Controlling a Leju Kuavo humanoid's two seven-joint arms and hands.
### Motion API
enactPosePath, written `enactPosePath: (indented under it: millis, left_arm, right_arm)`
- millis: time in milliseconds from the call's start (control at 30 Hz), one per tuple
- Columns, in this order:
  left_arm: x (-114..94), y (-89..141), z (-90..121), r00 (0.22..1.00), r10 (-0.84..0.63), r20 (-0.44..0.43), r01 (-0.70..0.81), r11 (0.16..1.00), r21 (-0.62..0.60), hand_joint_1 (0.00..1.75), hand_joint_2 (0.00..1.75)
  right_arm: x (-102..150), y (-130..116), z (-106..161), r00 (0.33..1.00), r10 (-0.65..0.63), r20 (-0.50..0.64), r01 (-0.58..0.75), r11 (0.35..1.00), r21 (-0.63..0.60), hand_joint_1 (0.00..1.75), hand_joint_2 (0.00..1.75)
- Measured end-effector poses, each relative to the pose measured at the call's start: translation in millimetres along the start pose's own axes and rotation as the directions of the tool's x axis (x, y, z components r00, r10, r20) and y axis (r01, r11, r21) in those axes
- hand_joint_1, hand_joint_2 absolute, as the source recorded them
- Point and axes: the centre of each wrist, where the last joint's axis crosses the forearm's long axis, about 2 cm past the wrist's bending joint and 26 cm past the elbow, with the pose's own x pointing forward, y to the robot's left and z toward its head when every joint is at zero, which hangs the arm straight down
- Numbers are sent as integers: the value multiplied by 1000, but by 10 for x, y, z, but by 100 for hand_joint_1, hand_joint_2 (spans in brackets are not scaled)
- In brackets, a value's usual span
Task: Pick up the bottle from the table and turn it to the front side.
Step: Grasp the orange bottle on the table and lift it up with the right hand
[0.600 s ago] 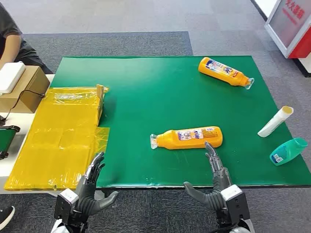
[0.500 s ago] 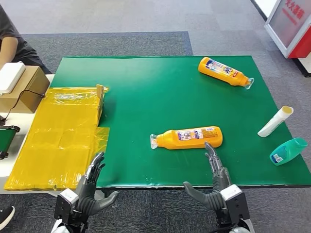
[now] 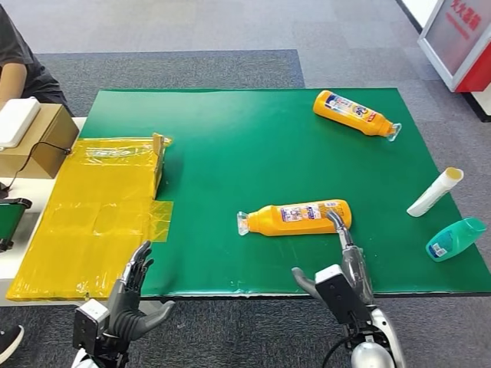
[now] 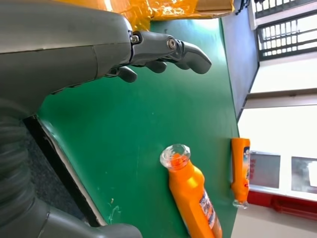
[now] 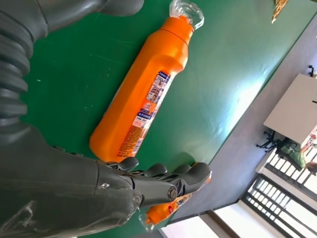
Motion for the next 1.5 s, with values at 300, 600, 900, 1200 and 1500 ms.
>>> enactPosePath:
  millis: [300, 600, 900, 1200, 1500]
  left_arm:
    - [-27, 5, 22, 1000, -1, 30, 1, 1000, 10, 0, 175]
    - [-198, 16, 1, 999, 8, 54, -8, 1000, 7, 0, 175]
    - [-355, -21, -50, 1000, 29, 11, -29, 1000, -11, 0, 175]
    - [-419, -18, -13, 999, 34, -15, -34, 999, -12, 0, 175]
    - [-448, 6, 25, 999, 29, -33, -29, 1000, -11, 0, 175]
  right_arm:
    - [-30, -122, -192, 978, 180, -104, -173, 982, 69, 0, 175]
    - [-347, -208, -758, 908, 387, -160, -329, 896, 299, 0, 175]
    - [-586, -217, -1294, 825, 538, -172, -431, 796, 425, 0, 175]
    - [-626, -217, -1466, 770, 616, -164, -499, 743, 446, 0, 175]
    - [-616, -224, -1454, 755, 641, -140, -525, 718, 457, 0, 175]
